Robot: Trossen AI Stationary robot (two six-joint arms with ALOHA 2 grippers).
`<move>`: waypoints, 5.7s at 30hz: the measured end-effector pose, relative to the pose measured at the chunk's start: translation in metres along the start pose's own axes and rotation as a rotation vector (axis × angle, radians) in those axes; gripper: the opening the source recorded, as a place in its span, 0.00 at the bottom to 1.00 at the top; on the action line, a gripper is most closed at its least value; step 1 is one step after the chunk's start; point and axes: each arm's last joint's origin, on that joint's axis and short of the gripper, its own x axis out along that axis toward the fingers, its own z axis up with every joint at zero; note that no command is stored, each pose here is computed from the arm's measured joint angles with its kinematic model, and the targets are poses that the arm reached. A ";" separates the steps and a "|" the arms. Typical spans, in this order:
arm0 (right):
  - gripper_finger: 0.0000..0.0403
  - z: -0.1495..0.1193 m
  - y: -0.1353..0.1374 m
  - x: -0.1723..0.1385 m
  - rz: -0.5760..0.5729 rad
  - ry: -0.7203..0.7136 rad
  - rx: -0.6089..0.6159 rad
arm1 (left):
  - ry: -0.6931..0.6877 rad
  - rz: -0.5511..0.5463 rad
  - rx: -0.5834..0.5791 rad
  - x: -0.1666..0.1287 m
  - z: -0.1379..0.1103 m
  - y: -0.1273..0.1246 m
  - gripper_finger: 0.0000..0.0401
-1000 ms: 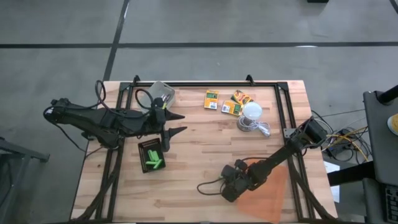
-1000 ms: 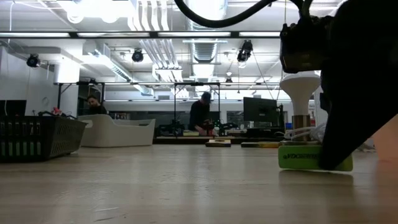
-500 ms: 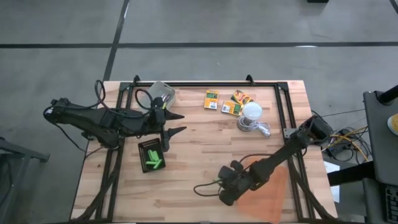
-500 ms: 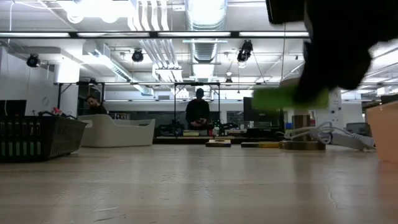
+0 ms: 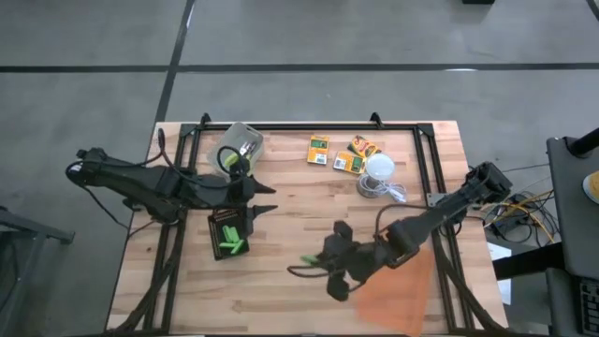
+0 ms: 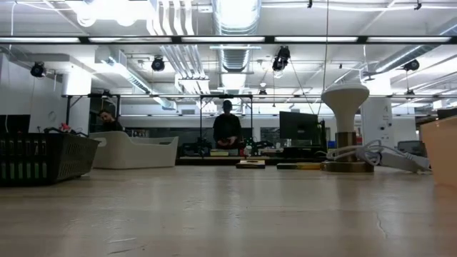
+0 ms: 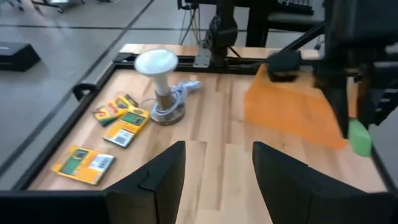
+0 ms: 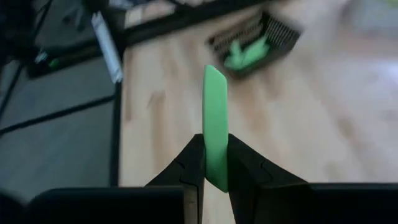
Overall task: Pick & Place School Supplies
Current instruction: Put the green eraser into the black bin
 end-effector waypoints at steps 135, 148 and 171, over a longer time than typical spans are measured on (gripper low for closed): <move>0.54 0.074 -0.040 0.009 -0.065 -0.266 -0.169 | -0.154 -0.277 0.074 0.016 -0.011 -0.012 0.11; 0.71 0.074 -0.039 0.009 -0.064 -0.266 -0.170 | -0.106 -0.196 0.094 0.016 -0.016 -0.009 0.11; 0.73 0.073 -0.040 0.009 -0.068 -0.259 -0.172 | 0.794 0.240 -0.461 -0.035 -0.096 0.025 0.11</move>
